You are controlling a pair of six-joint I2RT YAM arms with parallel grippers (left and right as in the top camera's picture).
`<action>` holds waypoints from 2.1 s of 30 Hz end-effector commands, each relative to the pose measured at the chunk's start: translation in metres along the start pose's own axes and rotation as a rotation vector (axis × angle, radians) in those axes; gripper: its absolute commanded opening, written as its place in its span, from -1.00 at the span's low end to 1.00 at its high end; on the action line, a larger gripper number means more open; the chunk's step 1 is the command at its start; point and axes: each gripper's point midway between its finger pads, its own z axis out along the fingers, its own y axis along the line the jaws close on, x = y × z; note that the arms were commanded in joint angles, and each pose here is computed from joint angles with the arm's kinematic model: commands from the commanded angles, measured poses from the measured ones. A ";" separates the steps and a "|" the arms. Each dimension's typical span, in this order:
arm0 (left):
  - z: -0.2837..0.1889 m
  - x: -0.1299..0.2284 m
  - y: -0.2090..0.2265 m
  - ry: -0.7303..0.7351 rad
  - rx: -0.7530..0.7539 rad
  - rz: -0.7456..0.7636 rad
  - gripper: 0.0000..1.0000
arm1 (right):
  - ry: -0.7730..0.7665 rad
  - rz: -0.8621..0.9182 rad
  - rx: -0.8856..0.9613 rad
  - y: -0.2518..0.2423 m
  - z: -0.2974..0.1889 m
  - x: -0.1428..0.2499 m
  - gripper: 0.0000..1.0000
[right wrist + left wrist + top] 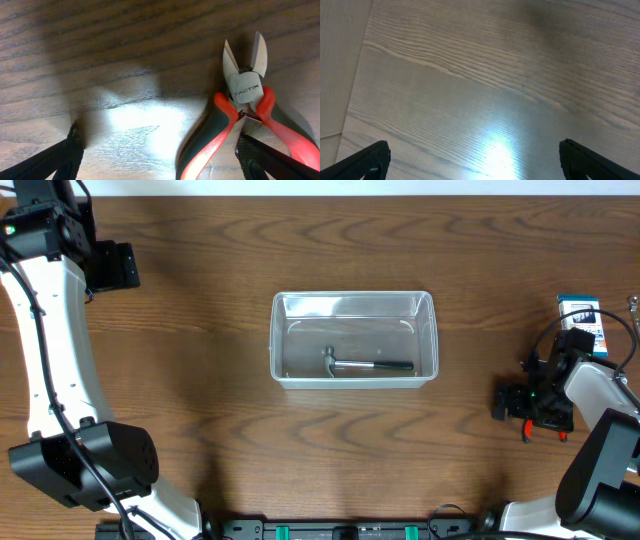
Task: Pack container
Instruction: 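Close the right gripper on the pliers' handle near the joint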
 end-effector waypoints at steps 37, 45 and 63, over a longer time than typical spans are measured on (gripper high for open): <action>-0.003 -0.001 0.003 -0.008 -0.010 0.000 0.96 | 0.036 0.024 0.053 -0.006 0.007 0.010 -0.57; -0.003 -0.001 0.003 -0.008 -0.010 0.000 0.96 | 0.032 0.051 0.053 -0.006 0.007 0.009 -0.65; -0.003 -0.001 0.003 -0.008 -0.010 0.000 0.96 | -0.005 0.074 0.053 -0.008 -0.026 -0.015 -0.97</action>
